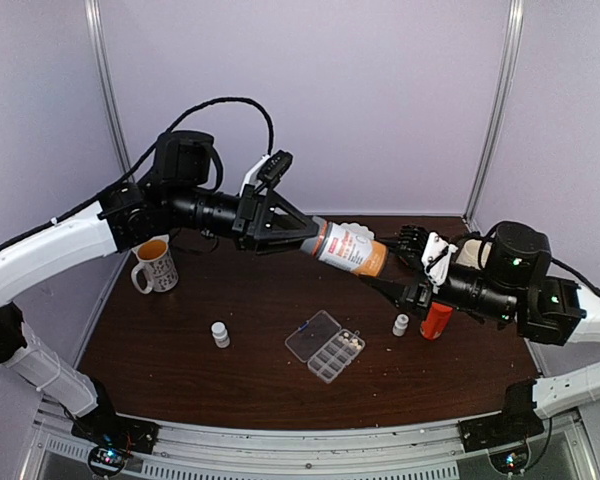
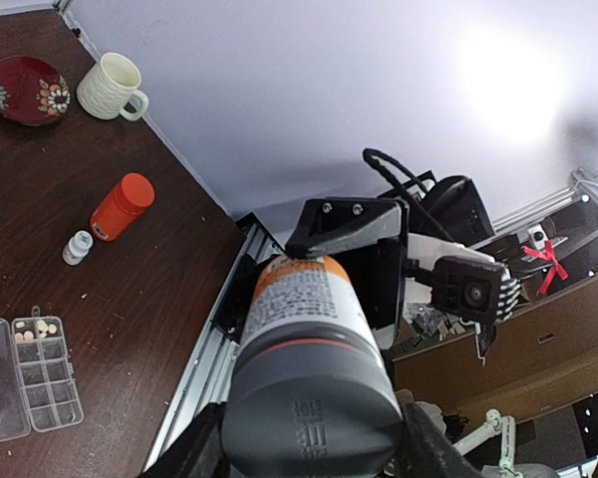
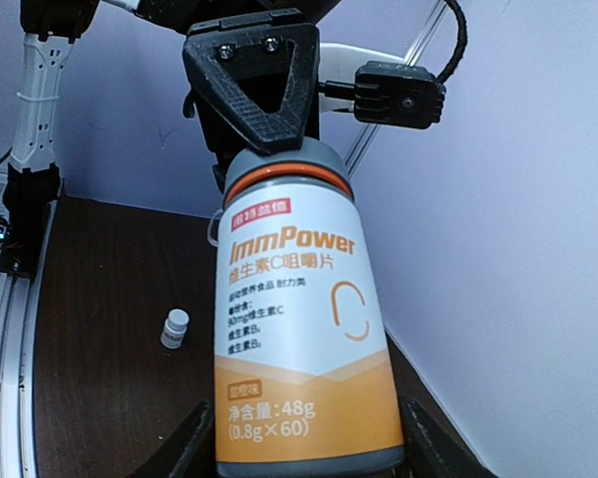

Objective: Sort the pills into containers
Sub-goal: Close the lid of the pill bottle, then screw the lid of the pill bottle onto the pill bottle.

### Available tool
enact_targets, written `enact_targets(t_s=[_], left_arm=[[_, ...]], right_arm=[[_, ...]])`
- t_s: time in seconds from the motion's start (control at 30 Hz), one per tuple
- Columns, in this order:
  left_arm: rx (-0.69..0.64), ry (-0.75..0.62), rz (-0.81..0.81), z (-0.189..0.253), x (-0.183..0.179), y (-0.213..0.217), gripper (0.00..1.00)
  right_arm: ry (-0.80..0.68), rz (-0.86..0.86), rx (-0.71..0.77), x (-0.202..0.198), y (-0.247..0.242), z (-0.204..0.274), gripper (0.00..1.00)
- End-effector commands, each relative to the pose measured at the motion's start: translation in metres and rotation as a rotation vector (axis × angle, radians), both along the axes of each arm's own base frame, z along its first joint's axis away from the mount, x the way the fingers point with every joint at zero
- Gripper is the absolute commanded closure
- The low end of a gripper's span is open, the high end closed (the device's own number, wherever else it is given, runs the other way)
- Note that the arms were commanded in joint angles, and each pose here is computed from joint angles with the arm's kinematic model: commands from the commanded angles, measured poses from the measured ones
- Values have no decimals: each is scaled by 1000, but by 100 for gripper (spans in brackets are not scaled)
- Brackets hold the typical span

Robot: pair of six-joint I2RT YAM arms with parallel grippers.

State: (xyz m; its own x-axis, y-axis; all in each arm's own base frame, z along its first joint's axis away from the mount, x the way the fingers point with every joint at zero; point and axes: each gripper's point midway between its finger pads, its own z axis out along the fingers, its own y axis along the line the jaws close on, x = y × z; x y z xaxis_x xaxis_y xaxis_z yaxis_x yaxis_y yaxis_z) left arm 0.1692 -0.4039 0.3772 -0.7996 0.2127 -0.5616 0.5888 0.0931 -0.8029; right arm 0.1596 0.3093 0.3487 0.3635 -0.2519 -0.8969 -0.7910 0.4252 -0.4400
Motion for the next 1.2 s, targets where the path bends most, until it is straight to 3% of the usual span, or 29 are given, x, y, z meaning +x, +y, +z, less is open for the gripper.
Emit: enact_targets(t_s=[0.0, 0.2, 0.37, 0.7, 0.9, 1.0, 1.17], left_arm=[[-36, 14, -24, 0, -4, -10, 57], [-53, -35, -58, 5, -9, -9, 57], [-4, -201, -144, -6, -17, -4, 58], [49, -751, -217, -46, -2, -2, 58], [78, -1076, -233, -38, 15, -2, 61], [32, -1273, -349, -40, 4, 2, 61], [44, -1557, -376, -31, 13, 4, 65]], right_arm=[[-150, -107, -15, 6, 5, 22, 100], [-43, 26, 115, -16, 15, 38, 100], [126, 206, 171, -36, 24, 47, 100], [400, 450, 280, -54, 26, 45, 100], [501, 485, 321, -52, 24, 41, 100], [540, 498, 325, -53, 23, 36, 100], [569, 505, 315, -55, 22, 30, 100]])
